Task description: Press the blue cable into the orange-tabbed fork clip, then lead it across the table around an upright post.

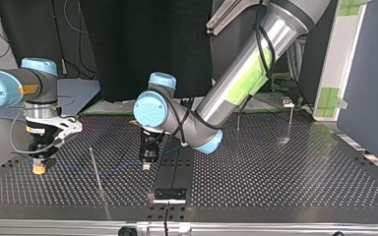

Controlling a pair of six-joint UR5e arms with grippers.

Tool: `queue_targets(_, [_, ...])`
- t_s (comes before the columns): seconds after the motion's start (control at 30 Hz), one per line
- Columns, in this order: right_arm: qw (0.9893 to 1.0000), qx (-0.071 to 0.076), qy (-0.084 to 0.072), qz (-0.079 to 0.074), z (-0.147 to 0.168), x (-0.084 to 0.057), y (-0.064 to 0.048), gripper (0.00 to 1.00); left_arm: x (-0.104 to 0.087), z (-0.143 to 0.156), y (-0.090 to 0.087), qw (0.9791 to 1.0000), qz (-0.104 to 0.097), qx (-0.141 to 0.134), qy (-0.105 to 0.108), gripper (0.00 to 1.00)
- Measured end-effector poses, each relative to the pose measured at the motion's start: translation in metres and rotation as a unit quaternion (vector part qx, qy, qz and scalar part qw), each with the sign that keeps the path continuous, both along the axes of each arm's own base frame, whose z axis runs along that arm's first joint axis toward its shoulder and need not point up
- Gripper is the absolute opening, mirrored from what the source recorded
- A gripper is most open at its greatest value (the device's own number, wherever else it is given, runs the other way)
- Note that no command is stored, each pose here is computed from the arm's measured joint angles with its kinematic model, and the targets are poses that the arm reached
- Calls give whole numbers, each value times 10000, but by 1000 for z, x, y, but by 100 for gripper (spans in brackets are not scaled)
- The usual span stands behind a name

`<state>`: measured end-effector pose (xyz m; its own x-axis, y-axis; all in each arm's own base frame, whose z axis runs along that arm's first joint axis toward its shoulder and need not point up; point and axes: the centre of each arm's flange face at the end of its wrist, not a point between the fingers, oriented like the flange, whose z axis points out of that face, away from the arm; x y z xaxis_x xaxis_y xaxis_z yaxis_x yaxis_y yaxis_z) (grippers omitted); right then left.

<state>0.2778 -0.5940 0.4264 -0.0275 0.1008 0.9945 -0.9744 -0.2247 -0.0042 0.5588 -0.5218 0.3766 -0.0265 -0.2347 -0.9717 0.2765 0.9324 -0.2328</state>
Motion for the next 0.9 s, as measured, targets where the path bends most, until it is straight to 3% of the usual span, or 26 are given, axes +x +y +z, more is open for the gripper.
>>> queue_targets(0.17, [10000, 0, 0, 0, 0, 0, 0, 0, 0, 0, 0, 10000, 0, 0, 0, 28])
queue_targets(0.33, [10000, 0, 0, 0, 0, 0, 0, 0, 0, 0, 0, 10000, 0, 0, 0, 33])
queue_targets(0.9, [10000, 1, -3, 6, 0, 0, 0, 0, -1, -2, -2, 10000, -26, -1, 18, 33])
